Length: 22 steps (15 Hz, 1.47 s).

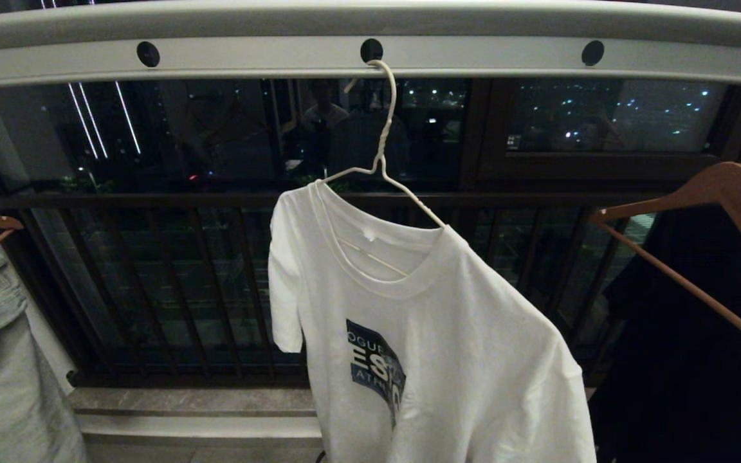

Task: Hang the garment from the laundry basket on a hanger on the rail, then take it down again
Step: Take the clothes off the clothes rack

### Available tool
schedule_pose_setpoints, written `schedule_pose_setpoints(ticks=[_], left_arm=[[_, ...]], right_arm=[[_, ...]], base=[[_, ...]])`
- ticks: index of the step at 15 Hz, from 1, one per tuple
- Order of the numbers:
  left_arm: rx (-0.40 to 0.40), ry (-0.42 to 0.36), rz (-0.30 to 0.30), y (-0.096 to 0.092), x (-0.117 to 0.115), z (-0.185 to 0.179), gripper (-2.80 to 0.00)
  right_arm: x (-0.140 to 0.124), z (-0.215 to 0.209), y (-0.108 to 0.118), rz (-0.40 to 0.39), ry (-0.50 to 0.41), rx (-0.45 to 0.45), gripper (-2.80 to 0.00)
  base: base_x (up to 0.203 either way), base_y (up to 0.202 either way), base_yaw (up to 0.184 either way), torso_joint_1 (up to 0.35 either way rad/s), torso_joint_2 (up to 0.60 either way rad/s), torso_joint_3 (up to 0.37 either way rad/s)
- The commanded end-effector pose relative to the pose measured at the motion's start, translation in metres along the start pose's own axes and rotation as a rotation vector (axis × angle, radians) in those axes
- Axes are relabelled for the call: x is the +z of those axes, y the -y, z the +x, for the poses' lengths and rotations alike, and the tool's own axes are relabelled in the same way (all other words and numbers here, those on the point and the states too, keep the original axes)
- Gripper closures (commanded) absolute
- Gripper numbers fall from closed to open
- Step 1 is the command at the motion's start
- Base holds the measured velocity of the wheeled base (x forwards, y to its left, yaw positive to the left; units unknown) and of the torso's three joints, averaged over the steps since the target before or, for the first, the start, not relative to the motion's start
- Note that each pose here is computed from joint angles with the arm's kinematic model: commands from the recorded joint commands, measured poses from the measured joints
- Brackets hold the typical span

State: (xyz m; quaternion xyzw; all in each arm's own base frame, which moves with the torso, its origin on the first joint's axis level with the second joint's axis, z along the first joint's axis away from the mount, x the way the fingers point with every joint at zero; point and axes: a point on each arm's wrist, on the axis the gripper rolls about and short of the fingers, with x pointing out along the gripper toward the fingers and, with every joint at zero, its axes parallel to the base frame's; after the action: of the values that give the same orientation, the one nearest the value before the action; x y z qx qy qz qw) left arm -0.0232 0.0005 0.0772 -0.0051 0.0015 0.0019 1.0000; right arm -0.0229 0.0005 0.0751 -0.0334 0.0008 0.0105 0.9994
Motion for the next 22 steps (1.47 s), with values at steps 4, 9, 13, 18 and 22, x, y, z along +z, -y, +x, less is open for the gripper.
schedule_pose_setpoints(ticks=[4,9,13,18,22], left_arm=[[0.001,0.001,-0.001,0.0,-0.0001,-0.0001,0.0],[0.001,0.0,-0.001,0.0,0.0,0.0,0.0],[0.001,0.001,-0.001,0.0,-0.0001,-0.0001,0.0],[0.001,0.001,-0.001,0.0,-0.0001,-0.0001,0.0],[0.001,0.001,-0.001,0.0,0.0,-0.0001,0.0]], right_arm=[[-0.0004,0.0001,0.0,-0.001,-0.002,0.001,0.0],[-0.0004,0.0001,0.0,0.001,-0.001,-0.001,0.0],[-0.0004,0.0001,0.0,-0.004,-0.001,0.001,0.0],[-0.0004,0.0002,0.0,-0.007,-0.002,0.001,0.0],[-0.0004,0.0002,0.0,-0.001,-0.002,-0.001,0.0]], base=[[0.0,0.0,0.0,0.0,0.0,0.0],[0.0,0.0,0.0,0.0,0.0,0.0],[0.0,0.0,0.0,0.0,0.0,0.0],[0.0,0.0,0.0,0.0,0.0,0.0],[0.0,0.0,0.0,0.0,0.0,0.0]])
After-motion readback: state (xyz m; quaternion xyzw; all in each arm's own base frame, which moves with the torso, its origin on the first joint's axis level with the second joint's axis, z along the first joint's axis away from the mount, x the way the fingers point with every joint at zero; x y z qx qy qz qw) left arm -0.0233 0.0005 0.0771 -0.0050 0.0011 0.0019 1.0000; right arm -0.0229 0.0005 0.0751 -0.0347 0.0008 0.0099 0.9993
